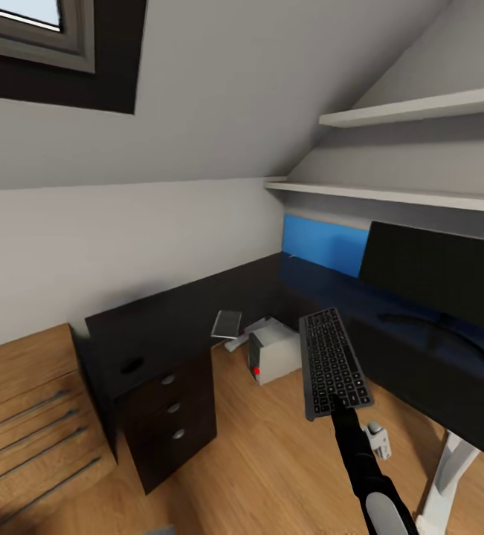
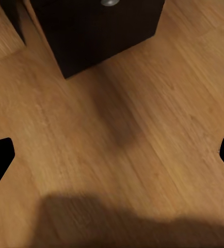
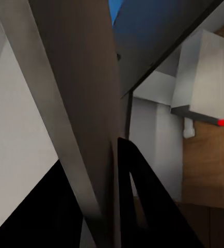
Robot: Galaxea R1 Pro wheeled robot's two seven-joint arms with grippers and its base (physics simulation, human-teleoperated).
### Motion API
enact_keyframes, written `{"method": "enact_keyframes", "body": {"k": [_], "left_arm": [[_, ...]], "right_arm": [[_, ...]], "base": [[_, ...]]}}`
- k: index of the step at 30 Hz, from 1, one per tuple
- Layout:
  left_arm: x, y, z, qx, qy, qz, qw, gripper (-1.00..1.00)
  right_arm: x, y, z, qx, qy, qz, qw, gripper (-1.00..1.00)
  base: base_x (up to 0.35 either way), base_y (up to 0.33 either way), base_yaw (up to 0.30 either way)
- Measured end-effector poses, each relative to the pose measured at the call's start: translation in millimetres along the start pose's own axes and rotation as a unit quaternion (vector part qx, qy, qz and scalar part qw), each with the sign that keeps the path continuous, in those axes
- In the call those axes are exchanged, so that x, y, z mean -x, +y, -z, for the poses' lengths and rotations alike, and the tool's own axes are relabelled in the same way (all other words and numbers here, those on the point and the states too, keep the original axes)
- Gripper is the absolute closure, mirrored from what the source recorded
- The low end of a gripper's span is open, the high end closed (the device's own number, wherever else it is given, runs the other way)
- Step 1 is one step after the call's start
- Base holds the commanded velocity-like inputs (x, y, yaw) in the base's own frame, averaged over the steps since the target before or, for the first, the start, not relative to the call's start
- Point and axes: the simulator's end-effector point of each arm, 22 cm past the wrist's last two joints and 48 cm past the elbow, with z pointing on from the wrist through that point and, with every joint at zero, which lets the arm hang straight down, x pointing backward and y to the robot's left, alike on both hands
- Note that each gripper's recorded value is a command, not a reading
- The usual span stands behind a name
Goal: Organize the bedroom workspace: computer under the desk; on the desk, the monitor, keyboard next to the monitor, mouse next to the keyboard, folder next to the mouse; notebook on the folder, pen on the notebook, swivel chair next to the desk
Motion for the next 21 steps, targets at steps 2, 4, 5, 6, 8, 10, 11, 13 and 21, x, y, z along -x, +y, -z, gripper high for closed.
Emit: {"method": "enact_keyframes", "body": {"k": [2,4,5,6,8,10,11,13,21], "left_arm": [[0,0,0.0,0.0,0.0,0.0,1.0,-1.0],[-1,0,-0.1,0.001,0.001,0.0,1.0,-1.0],[-1,0,-0.2,0.001,0.001,0.0,1.0,-1.0],[-1,0,-0.2,0.0,0.001,0.0,1.0,-1.0],[-2,1,-0.3,0.001,0.002,0.0,1.0,-1.0],[-2,1,-0.3,0.001,0.002,0.0,1.0,-1.0],[-2,1,-0.2,0.001,0.002,0.0,1.0,-1.0],[-2,0,-0.2,0.0,0.002,0.0,1.0,-1.0],[-2,1,-0.3,0.001,0.002,0.0,1.0,-1.0]], "right_arm": [[1,-1,-0.1,-0.001,-0.002,0.0,1.0,1.0],[1,-1,-0.3,-0.001,-0.003,-0.001,1.0,1.0],[2,-2,-0.3,-0.002,-0.003,-0.001,1.0,1.0],[4,-4,-0.3,-0.004,-0.006,-0.001,1.0,1.0],[8,-6,-0.7,-0.006,-0.009,-0.002,0.9999,1.0],[10,-6,-0.8,-0.005,-0.011,-0.003,0.9999,1.0],[11,-6,-0.9,-0.005,-0.011,-0.003,0.9999,1.0],[11,-5,-1.0,-0.005,-0.012,-0.004,0.9999,1.0],[25,-8,-0.2,-0.007,-0.041,-0.003,0.9991,1.0]], "base": [[-0.003,0.001,-0.262],[0.0,0.0,-0.262],[0.0,0.0,-0.249],[0.0,0.0,-0.188],[0.0,0.0,-0.108],[0.0,0.0,-0.056],[0.0,0.0,-0.01],[0.0,0.0,-0.005],[0.0,0.0,-0.167]]}}
